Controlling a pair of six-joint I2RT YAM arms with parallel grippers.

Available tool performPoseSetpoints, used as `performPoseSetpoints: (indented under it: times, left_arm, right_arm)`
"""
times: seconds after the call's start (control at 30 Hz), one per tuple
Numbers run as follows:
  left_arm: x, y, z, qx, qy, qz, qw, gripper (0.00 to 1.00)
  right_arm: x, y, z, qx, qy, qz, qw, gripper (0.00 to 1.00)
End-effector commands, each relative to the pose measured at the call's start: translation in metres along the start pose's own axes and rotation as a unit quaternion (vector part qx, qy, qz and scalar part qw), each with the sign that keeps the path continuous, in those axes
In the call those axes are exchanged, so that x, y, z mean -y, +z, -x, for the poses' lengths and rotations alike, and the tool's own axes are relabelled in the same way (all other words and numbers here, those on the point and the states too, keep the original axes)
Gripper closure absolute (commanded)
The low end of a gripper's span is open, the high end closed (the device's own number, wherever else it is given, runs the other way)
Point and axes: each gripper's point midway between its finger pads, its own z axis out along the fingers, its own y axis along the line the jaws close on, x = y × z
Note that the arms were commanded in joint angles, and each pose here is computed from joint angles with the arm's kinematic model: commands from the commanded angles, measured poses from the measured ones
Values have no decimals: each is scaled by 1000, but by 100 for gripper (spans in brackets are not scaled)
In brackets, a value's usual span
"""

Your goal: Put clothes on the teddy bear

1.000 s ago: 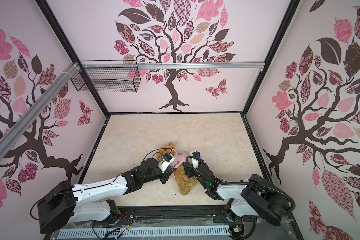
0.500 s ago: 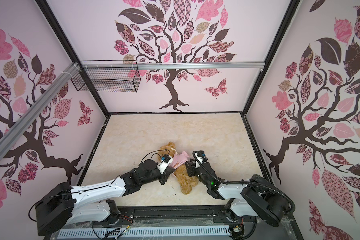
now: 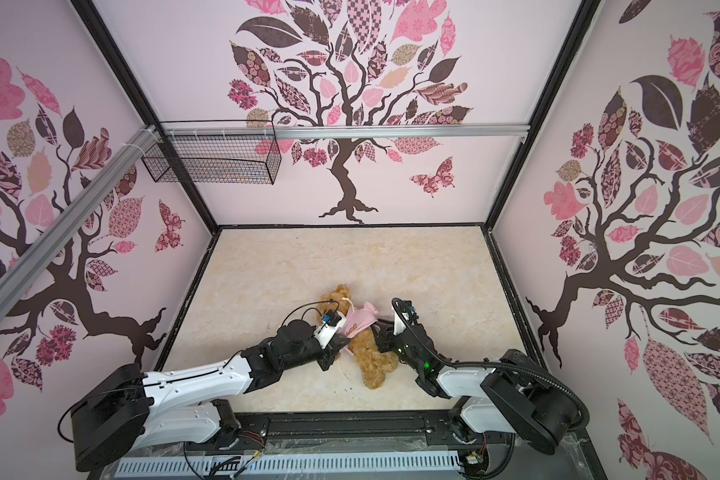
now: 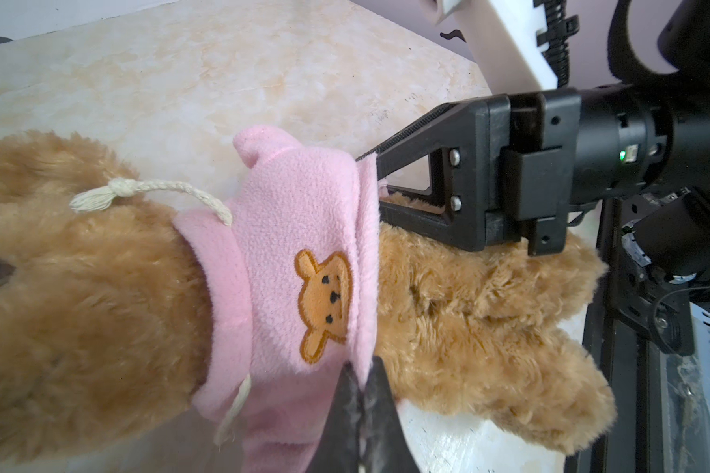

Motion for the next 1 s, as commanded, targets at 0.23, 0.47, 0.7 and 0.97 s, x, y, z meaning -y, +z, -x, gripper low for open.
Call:
performPoseSetpoints:
  times: [0.23,0.47,0.7,0.97]
  left_arm:
    - [-16,11,15,-3,45,61,997,75]
    - [-8,28,20,-36,102,76,991,52]
    - [6,36,17,-41,123,83,988,38]
    - [-15,52,13,-73,139,161,974,46]
  right_arm:
    - [-18,3,27,26,-3,38,999,88]
    - [-27,6,19,8,-5,48,999,88]
    - [-27,8,14,-3,-1,45,999,87]
    - [-27,7,10,-8,-2,43,999,87]
